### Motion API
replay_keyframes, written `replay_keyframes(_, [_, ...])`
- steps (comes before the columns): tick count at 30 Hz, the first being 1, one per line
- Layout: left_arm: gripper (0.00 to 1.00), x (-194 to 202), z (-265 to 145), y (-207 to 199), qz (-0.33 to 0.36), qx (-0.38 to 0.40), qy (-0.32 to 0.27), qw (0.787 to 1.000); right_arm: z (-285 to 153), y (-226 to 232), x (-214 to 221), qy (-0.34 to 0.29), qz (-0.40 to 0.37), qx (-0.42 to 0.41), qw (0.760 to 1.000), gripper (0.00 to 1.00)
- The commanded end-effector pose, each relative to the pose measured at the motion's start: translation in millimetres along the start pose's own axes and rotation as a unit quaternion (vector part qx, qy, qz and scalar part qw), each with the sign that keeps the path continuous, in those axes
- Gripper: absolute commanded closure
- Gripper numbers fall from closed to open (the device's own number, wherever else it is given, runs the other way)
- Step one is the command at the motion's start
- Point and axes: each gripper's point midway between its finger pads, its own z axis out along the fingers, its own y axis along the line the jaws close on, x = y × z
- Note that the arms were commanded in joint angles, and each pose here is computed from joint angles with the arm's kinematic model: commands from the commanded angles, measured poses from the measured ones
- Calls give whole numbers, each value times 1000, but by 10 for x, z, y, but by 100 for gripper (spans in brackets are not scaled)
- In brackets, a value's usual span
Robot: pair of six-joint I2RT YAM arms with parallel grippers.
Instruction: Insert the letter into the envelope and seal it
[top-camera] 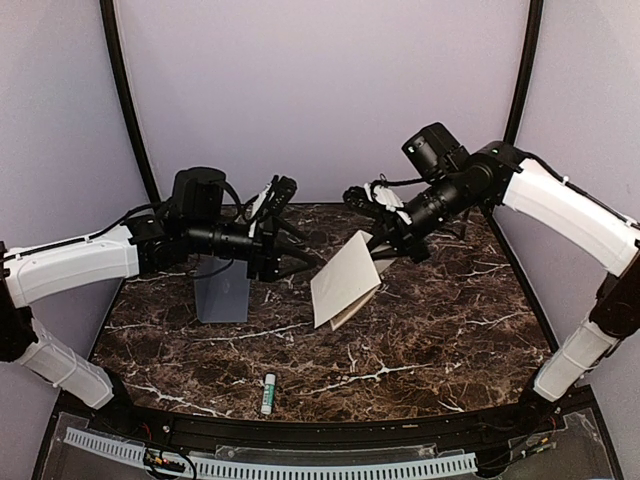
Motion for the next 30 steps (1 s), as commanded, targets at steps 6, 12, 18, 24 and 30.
replay_keyframes(6, [53,6,139,-437,10,104,-7,994,251,134,-302,-17,-17,-54,998,100])
replay_keyframes(12, [63,25,152,-482,9,114,0,993,252,112,-419,-27,-19,-56,998,100])
replay_keyframes(18, [77,6,154,-516,2,126,-1,992,250,137,-409,-27,-15,-58,998,100])
replay_keyframes(24, [96,40,199,-496,-10,129,5,992,209,144,-393,-25,-13,-46,999,92])
replay_keyframes(30, [99,8,179,-500,-7,128,-1,992,-193,-161,-283,-29,17,30,999,63])
